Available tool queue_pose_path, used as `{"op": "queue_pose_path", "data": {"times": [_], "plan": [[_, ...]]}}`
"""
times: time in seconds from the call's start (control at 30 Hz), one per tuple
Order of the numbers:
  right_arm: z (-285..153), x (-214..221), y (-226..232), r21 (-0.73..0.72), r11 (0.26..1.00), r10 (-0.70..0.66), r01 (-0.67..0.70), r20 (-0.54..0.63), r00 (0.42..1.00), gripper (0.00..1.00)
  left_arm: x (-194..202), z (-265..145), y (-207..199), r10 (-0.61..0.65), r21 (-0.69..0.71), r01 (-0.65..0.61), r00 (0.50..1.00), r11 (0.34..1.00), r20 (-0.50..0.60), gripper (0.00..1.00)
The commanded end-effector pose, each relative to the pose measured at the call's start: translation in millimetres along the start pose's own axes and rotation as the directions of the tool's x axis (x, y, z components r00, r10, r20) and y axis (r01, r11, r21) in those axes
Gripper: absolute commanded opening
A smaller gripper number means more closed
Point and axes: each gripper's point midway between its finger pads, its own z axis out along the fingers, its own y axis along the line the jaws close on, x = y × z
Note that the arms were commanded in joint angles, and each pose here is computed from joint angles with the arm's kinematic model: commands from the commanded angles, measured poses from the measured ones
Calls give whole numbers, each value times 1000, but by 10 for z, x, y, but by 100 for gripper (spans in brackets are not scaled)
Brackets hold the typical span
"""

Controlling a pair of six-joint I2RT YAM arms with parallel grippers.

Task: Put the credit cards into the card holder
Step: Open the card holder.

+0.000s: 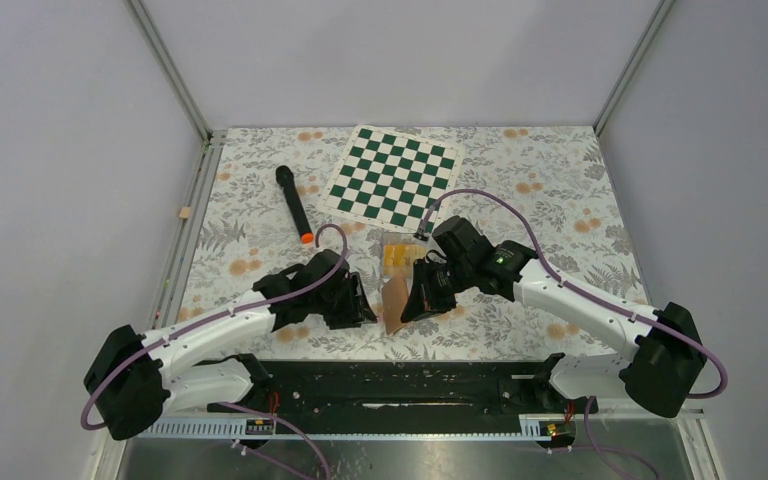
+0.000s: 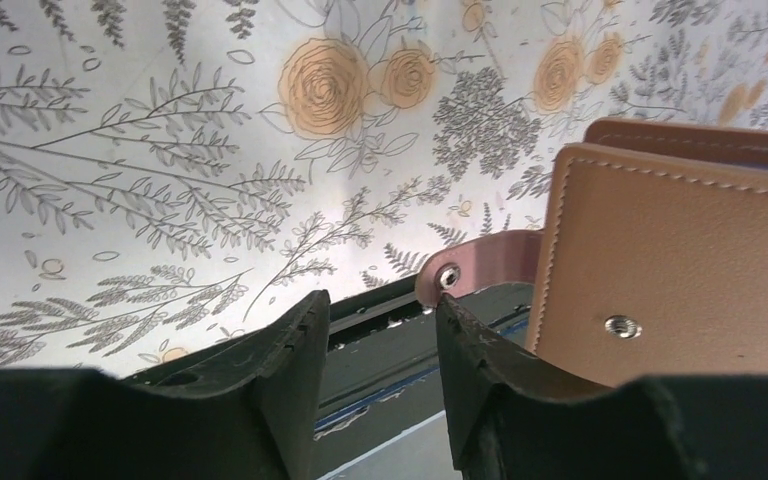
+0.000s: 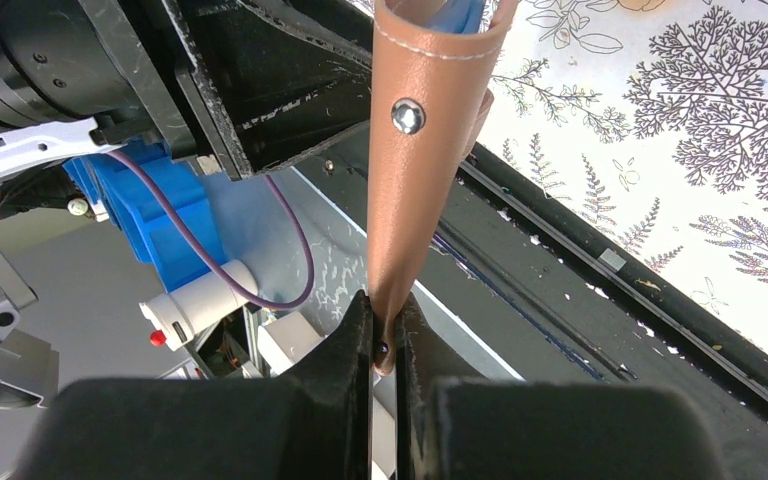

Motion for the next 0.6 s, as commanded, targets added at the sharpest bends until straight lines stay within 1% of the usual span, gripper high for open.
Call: {"op": "queue_pose_path", "data": {"times": [0.0, 0.1, 0.2, 0.27, 0.37, 0.4, 0.47, 0.57], "plan": [[-116, -62, 238, -65, 997, -37, 40, 37, 999, 0, -152, -57, -327, -16, 167, 10, 999, 986, 38, 44], [-117, -59, 242, -67, 997, -37, 40, 36, 999, 0, -214, -76, -406, -12, 212, 2, 999, 977, 46, 50], [-117, -55, 241, -68, 997, -36, 38, 36, 999, 0, -248, -98, -496, -12, 263, -1, 999, 965, 49, 51], [-121, -60, 261, -76, 997, -28, 31, 38, 999, 0, -252, -85, -516, -21, 283, 9, 999, 959, 40, 47], [-135, -81, 314, -96, 995, -15, 19, 48, 999, 0, -223, -59, -497, -30, 288, 21, 999, 957, 27, 35], [-138, -89, 327, -99, 995, -12, 17, 52, 999, 0, -218, -58, -492, -34, 290, 25, 999, 957, 25, 33], [-150, -104, 358, -110, 994, -4, 10, 58, 998, 0, -204, -57, -473, -41, 288, 33, 999, 957, 23, 33], [-164, -128, 396, -120, 993, 0, 8, 68, 998, 0, -190, -60, -434, -51, 278, 43, 998, 960, 22, 35]]}}
